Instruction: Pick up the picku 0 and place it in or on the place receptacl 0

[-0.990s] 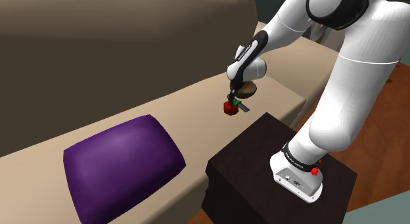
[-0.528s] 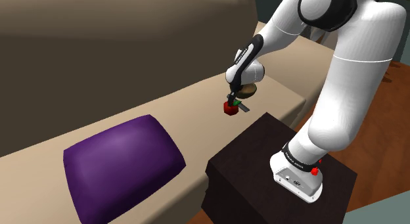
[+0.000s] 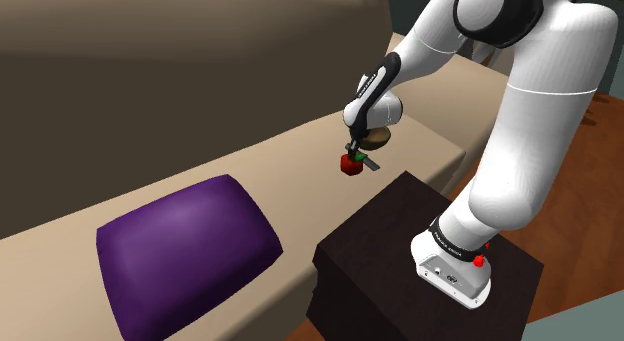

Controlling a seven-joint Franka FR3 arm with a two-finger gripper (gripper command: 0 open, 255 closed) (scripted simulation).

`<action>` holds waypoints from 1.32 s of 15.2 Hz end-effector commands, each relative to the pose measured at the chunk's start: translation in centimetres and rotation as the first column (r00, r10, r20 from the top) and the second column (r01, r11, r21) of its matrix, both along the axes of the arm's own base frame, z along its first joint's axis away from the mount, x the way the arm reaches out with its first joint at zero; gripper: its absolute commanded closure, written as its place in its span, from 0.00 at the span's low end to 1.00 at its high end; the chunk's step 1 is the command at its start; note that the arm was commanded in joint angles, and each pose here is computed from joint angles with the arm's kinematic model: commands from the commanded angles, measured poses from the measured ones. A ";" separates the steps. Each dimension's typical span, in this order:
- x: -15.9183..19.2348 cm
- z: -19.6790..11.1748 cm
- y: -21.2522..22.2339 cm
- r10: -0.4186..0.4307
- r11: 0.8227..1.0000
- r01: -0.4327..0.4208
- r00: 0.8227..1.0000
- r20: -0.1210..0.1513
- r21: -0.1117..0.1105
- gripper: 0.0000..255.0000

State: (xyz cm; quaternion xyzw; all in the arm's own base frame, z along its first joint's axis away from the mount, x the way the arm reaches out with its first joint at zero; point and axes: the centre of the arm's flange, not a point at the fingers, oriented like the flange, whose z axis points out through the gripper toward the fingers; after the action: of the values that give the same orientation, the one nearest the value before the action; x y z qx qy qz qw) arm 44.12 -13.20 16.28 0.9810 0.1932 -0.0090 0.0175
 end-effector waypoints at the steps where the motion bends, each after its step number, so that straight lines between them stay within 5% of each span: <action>1: 0.0 0.0 0.0 0.000 1.000 0.000 1.000 -0.001 0.000 1.00; 5: 0.0 0.0 0.0 0.000 1.000 0.000 1.000 -0.001 0.000 1.00; 20: 0.0 7.9 0.0 0.000 1.000 0.000 1.000 -0.001 0.000 1.00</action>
State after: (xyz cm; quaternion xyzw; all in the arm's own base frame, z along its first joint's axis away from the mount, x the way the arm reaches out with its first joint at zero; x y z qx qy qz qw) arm 44.07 -13.17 23.64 0.9810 0.1933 -0.0094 0.0172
